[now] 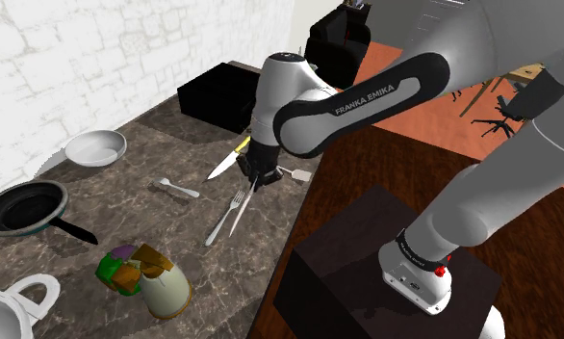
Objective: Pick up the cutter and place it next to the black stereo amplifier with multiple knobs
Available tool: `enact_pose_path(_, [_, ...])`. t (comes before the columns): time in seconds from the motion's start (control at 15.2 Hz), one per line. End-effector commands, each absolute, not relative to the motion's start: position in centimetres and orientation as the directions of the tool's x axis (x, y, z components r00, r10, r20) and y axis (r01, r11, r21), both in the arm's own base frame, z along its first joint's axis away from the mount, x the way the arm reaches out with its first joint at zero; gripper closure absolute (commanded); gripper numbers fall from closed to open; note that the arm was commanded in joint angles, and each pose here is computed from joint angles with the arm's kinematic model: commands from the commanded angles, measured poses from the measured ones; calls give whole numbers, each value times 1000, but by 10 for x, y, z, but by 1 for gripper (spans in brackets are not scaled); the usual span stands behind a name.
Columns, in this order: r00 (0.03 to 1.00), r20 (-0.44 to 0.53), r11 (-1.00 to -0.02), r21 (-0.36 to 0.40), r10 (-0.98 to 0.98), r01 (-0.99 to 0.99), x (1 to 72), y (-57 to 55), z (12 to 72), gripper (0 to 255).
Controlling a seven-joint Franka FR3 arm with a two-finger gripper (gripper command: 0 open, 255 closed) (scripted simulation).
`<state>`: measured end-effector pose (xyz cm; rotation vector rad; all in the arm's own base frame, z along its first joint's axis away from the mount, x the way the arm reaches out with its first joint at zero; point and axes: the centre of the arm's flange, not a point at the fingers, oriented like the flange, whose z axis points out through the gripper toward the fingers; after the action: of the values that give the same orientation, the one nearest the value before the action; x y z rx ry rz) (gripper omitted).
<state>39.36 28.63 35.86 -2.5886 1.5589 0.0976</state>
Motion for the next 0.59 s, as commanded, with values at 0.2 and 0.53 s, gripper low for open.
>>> enact_pose_path(0.2, [469, -116, -464, -68, -876, -883, 442, 244, 360, 255])
enact_pose_path(0.53, [469, -116, -464, -68, -876, -883, 494, 203, 360, 255])
